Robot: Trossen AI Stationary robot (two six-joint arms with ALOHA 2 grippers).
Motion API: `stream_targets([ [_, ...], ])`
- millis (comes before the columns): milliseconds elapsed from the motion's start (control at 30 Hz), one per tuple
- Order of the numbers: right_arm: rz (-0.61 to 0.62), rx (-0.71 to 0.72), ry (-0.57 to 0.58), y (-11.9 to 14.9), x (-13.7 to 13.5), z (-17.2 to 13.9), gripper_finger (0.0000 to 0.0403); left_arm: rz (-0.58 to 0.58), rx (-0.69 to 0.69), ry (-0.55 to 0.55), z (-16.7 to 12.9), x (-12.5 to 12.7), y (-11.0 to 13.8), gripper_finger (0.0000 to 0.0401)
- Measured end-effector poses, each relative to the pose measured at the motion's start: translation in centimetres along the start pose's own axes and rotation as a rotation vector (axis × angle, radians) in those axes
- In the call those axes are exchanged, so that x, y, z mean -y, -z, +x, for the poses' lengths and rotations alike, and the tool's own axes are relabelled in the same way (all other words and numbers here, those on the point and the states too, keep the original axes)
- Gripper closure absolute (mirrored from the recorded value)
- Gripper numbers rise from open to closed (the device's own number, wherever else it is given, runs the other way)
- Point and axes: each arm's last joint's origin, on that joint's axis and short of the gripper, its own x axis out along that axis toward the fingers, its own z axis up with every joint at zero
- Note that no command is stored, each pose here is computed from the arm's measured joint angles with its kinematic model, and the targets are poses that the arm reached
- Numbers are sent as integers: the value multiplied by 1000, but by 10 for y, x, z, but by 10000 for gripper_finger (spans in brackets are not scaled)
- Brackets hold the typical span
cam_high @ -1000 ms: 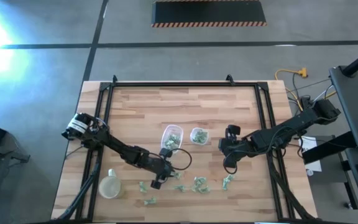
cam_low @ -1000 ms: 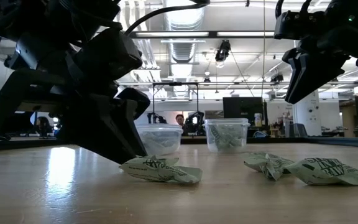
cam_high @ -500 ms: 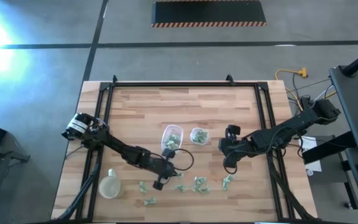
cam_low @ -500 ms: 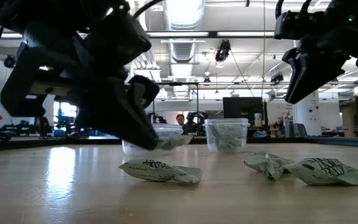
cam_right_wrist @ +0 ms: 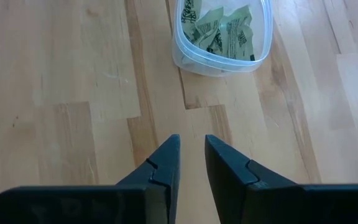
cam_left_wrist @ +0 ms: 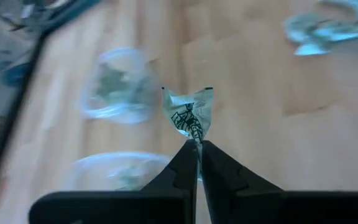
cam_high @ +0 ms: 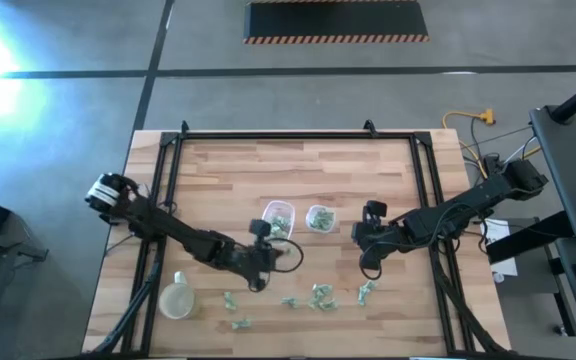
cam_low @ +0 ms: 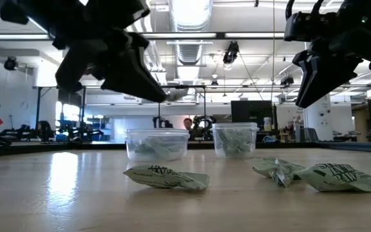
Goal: Pick and place items into bin
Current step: Put the white stevia packet into the left transparent bin
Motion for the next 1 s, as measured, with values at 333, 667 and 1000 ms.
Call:
stream_targets([
  [333,2,4,-2,0,0,0,340,59,-91,-159,-5,-35,4,401],
  [667,-13,5,-2,0,0,0,340,-50,-171,-216,8,-61,16,401],
  [1000,-23,21,-9,-2,-1,0,340,-54,-168,-144,8,-59,16,367],
])
